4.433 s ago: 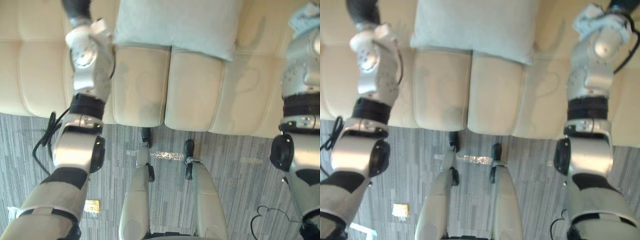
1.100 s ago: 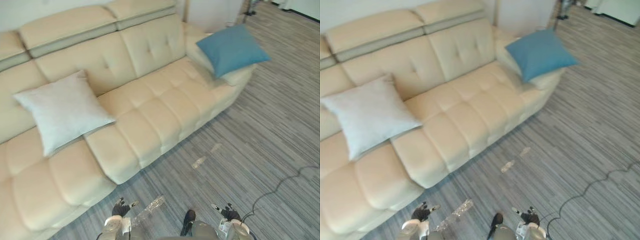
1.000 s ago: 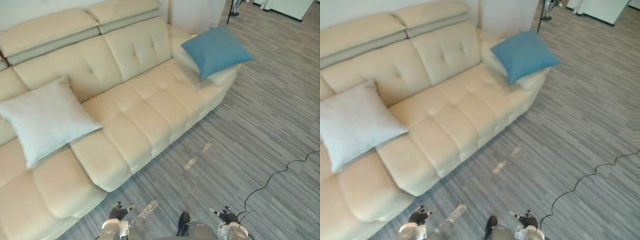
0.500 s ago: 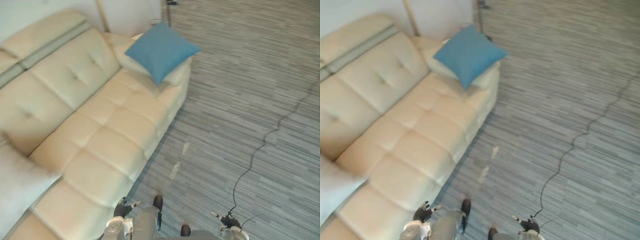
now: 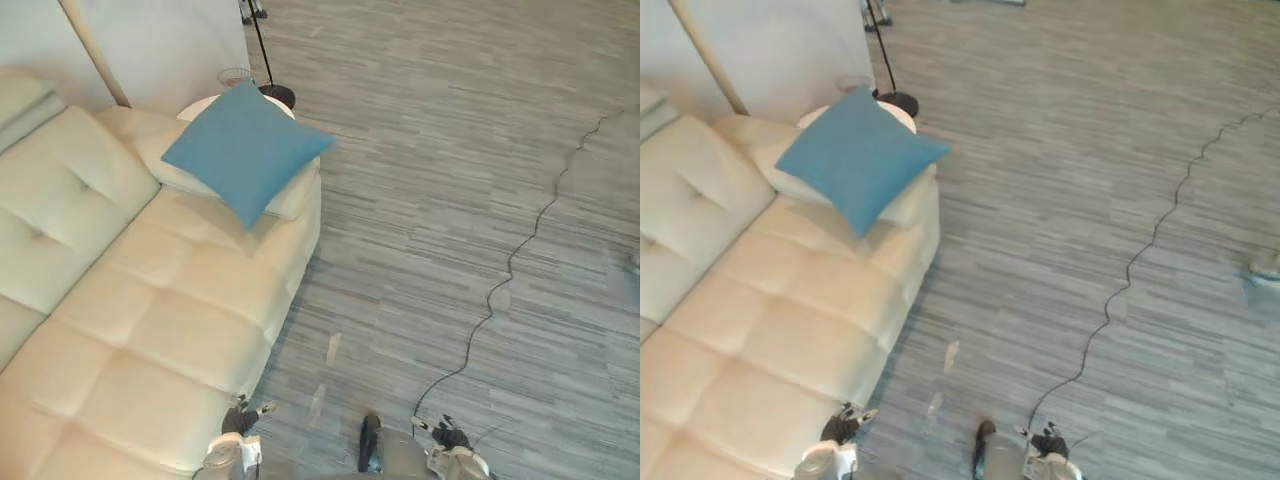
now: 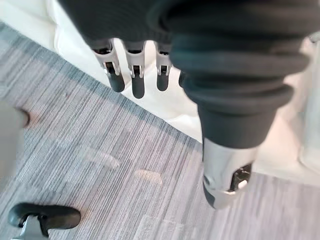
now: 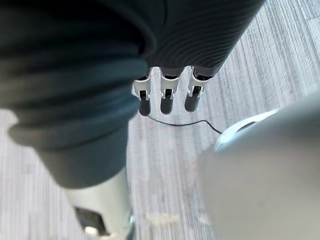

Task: Pick up cushions and gather them together orderly.

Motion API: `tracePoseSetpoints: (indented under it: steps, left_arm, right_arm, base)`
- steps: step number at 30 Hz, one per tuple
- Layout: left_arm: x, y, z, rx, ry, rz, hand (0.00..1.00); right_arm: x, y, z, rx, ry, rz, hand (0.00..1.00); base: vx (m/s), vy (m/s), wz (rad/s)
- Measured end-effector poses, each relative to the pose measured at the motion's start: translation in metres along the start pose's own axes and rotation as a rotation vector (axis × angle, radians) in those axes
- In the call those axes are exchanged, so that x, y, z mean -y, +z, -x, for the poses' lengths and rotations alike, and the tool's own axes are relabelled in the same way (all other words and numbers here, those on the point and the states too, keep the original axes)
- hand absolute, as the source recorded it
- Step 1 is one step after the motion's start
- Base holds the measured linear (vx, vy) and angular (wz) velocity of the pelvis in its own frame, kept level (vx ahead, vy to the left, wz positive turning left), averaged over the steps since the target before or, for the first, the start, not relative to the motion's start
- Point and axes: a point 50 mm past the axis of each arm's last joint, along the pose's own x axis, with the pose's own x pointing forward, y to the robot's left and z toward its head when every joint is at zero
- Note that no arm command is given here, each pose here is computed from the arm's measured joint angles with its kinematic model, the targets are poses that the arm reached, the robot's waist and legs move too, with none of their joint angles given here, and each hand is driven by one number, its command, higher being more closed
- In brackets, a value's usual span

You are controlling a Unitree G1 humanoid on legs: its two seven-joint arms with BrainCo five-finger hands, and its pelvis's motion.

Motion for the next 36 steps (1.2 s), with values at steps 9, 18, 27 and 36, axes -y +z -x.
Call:
tracePoseSetpoints:
  steps: [9, 18, 27, 36]
  left_arm:
    - [-0.001, 0.011, -0.001, 0.049, -0.014, -0.019, 0.00]
    - [-0.012, 0.013, -0.002, 0.051, -0.014, -0.080, 0.00]
    - [0.021, 0.022, -0.004, 0.079, -0.096, -0.078, 0.00]
    - [0.030, 0.000, 0.002, 0.005, -0.090, -0.004, 0.00]
  right_arm:
    - [0.002, -0.018, 0.006, -0.046, -0.039, -0.083, 0.00]
    - [-0.019, -0.024, 0.009, -0.060, 0.020, -0.072, 0.00]
    - [-0.023, -0.005, 0.007, 0.019, 0.051, -0.063, 0.00]
    - [0.008, -0.019, 0.008, -0.030, -0.042, -0.069, 0.00]
  base:
    - [0.39, -0.077, -0.05]
    - [0.52, 0.135, -0.15]
    - [0.48, -0.015, 0.22]
    - [0.32, -0.337, 0.64]
